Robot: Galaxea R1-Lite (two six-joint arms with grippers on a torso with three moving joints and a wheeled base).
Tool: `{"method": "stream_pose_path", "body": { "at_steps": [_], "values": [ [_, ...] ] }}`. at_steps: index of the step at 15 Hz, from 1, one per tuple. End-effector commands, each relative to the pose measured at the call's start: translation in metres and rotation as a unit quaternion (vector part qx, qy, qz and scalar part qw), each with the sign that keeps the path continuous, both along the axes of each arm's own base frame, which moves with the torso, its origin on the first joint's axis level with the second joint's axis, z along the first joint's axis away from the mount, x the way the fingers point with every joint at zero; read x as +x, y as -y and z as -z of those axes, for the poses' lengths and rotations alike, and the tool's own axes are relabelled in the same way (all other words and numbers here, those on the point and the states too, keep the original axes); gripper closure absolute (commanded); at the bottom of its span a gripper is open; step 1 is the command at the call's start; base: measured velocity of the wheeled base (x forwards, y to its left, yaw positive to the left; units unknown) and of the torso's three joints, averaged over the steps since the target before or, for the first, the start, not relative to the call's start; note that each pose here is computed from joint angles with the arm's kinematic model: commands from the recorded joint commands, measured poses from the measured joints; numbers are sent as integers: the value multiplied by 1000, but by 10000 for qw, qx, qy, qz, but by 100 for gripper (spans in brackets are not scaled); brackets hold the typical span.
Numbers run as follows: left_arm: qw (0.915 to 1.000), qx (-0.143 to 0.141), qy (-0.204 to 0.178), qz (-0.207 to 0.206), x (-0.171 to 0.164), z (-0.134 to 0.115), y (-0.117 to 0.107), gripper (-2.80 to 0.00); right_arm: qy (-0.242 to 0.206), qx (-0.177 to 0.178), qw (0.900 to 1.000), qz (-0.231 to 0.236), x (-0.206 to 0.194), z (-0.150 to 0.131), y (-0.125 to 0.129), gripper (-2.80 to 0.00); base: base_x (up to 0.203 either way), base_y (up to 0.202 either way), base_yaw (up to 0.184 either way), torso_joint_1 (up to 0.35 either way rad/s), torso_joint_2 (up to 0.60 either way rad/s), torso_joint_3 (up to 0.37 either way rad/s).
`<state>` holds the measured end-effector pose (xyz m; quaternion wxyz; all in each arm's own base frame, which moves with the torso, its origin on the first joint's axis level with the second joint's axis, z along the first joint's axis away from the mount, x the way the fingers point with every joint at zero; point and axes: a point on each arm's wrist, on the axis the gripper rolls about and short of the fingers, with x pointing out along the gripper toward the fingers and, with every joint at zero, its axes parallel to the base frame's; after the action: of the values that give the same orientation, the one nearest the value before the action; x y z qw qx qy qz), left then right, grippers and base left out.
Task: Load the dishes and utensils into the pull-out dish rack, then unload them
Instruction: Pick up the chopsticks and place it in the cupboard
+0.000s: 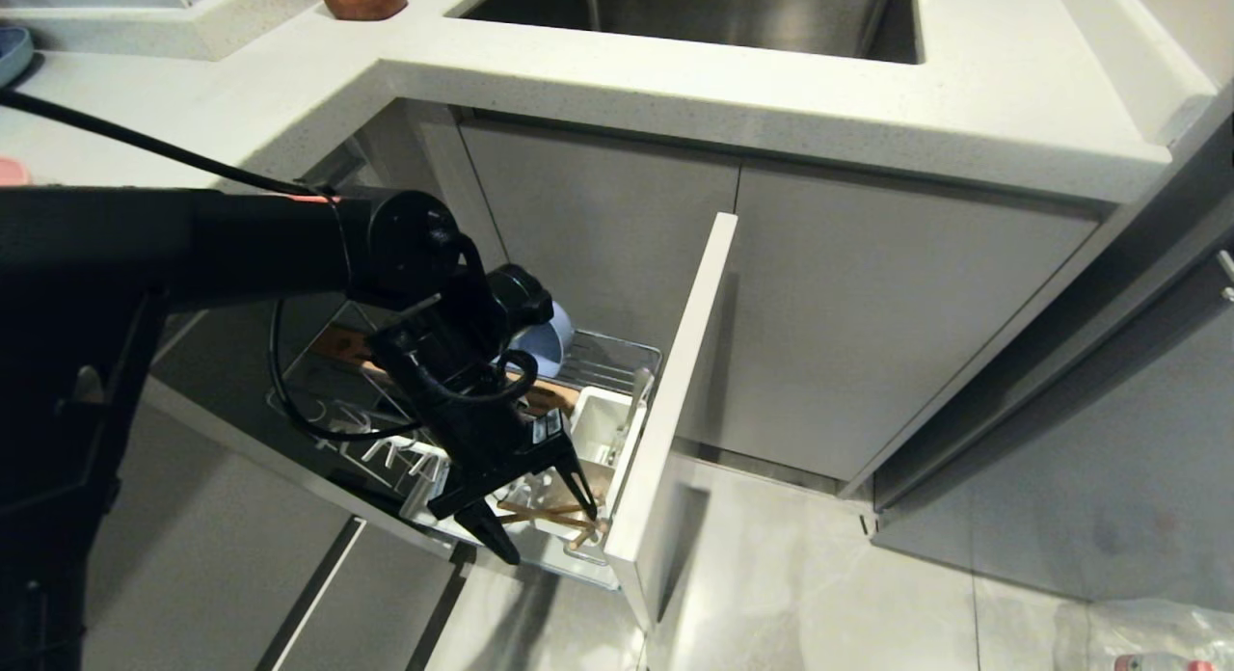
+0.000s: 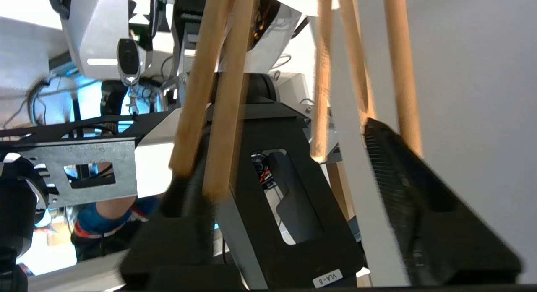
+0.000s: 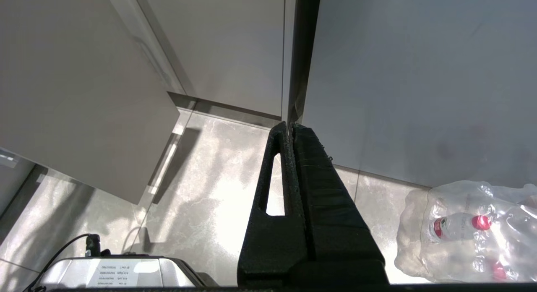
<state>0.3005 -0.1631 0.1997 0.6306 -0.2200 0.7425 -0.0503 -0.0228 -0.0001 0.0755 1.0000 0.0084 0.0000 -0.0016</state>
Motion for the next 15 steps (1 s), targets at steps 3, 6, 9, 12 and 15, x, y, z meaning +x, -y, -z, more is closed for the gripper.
{"method": "stream_pose_path", "body": {
  "at_steps": [3, 6, 9, 12, 15],
  "values": [
    [9991, -70, 391, -126, -13, -28, -10, -280, -8, 0, 10000, -1, 0, 0, 0, 0, 0, 0, 0, 0, 0, 0],
    [9981, -150, 558, -213, -26, -46, -20, -280, -8, 0, 10000, -1, 0, 0, 0, 0, 0, 0, 0, 0, 0, 0],
    [9966, -245, 748, -229, -45, -67, -31, -280, -8, 0, 10000, -1, 0, 0, 0, 0, 0, 0, 0, 0, 0, 0],
    [9931, -296, 1108, -262, -72, -90, -45, 0, -8, 0, 10000, -1, 0, 0, 0, 0, 0, 0, 0, 0, 0, 0],
    [9875, -345, 1496, -357, -102, -110, -62, 0, -8, 0, 10000, -1, 0, 0, 0, 0, 0, 0, 0, 0, 0, 0]
  ]
}}
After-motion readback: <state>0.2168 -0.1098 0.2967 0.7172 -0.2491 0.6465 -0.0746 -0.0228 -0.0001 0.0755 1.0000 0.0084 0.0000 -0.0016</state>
